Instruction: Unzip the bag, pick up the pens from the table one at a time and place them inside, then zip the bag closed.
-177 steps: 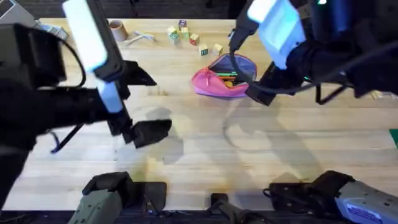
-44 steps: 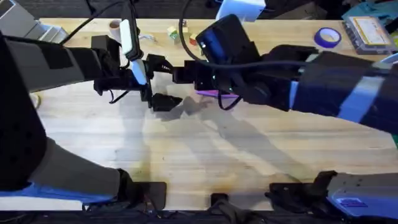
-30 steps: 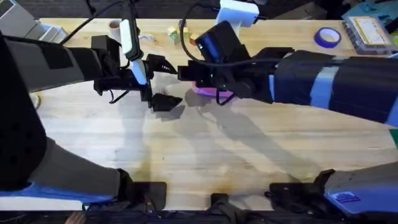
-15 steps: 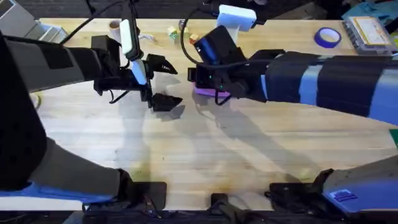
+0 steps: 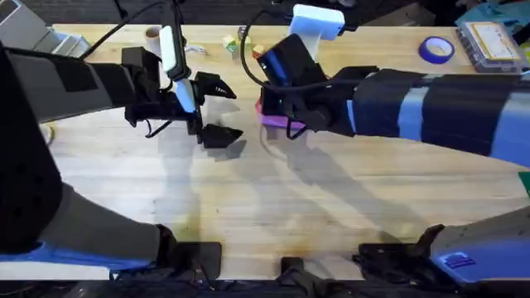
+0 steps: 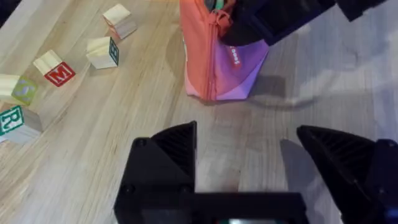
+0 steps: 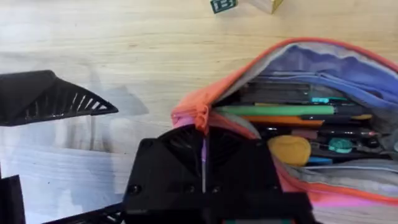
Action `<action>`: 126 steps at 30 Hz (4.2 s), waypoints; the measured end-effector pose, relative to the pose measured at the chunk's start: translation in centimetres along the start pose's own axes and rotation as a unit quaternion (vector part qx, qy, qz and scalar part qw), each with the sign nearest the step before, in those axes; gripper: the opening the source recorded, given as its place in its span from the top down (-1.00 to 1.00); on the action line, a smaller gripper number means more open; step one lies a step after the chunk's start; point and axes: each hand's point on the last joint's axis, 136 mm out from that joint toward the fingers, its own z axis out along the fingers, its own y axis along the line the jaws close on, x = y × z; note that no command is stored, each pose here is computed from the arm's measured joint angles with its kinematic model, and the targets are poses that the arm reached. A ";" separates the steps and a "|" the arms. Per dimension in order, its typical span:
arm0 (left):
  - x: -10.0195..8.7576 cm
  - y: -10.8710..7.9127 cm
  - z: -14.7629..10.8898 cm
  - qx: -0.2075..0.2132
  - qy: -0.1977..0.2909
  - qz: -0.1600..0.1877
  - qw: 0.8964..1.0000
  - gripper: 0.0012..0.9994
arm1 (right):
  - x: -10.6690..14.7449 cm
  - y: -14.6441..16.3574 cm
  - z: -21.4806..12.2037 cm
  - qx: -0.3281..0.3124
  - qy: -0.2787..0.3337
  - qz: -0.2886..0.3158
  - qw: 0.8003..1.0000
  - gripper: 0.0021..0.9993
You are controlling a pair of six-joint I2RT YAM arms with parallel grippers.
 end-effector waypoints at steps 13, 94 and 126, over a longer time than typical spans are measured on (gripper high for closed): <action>0.0 0.0 0.0 0.000 0.000 0.000 1.000 -0.99 | -0.3 -0.1 -0.7 -0.001 -0.001 0.000 1.000 0.94; -4.0 1.8 7.6 0.022 -0.072 0.007 0.997 0.89 | -2.8 1.5 -5.1 -0.065 -0.021 0.018 0.998 0.94; -4.0 1.8 7.6 0.022 -0.071 0.006 0.997 0.91 | -4.3 -10.2 -3.0 0.056 0.025 0.091 0.994 0.94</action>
